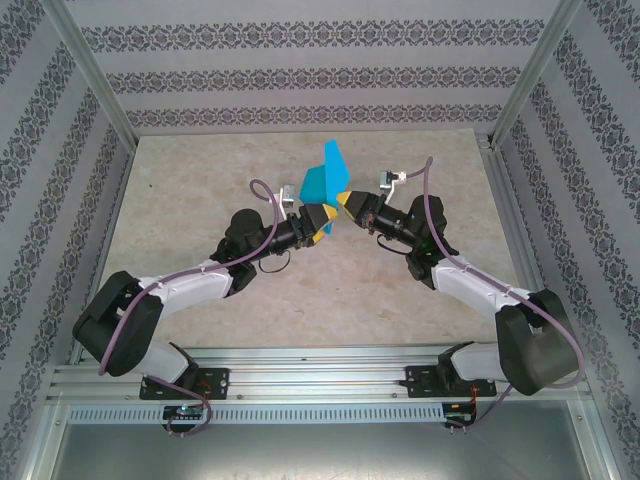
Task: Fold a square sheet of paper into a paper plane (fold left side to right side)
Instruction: Turn over the paper at the center of the table.
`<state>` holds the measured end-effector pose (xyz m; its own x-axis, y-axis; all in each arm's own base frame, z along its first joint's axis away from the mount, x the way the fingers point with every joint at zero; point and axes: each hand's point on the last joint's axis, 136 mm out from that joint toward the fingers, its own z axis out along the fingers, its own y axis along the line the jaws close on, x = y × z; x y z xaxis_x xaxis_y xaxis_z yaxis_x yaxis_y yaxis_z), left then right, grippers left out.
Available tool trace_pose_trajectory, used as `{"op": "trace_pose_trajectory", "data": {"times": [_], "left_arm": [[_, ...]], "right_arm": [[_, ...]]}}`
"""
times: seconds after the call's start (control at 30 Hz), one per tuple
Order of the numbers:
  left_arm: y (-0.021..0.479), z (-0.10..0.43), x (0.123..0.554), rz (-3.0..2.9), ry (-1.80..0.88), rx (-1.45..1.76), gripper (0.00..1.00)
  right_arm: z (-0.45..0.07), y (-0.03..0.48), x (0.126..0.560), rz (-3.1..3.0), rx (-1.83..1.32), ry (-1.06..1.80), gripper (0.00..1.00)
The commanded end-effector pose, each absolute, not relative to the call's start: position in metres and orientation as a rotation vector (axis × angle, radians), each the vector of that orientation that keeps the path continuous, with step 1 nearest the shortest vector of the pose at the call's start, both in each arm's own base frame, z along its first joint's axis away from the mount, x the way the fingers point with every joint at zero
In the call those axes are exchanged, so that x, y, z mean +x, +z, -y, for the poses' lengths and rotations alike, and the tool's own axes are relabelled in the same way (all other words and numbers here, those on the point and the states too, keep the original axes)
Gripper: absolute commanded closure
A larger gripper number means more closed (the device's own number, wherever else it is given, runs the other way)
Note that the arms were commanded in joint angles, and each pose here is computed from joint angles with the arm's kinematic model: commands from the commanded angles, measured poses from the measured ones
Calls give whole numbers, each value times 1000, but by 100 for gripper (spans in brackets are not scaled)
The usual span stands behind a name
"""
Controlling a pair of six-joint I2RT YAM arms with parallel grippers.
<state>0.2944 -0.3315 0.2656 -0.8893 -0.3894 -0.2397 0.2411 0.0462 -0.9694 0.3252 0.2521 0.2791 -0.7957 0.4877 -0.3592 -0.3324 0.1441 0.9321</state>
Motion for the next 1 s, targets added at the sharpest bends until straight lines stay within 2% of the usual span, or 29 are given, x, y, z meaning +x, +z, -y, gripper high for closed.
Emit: {"op": "trace_pose_trajectory", "data": {"times": [0.0,0.4,0.6,0.7,0.83,0.97], "left_arm": [[287,338,290,-1822,-1923,-74,43],[277,344,290,-1859,-1906,-74,73],[276,347,289,-1874,-1885,-59,88],[275,349,288,-1882,-1871,-51,94],[274,350,289,-1883,-1865,-48,98],[276,351,288,-1878,-1866,-39,100]], "right_arm": [[-252,279,326,-1792,152,1711,100],[-248,272,327,-1846,160,1656,100],[-242,277,325,-1867,148,1628,91],[-226,276,323,-1889,172,1551,78],[-202,263,318,-1938,240,1423,53],[-204,249,311,-1960,314,1492,38]]}}
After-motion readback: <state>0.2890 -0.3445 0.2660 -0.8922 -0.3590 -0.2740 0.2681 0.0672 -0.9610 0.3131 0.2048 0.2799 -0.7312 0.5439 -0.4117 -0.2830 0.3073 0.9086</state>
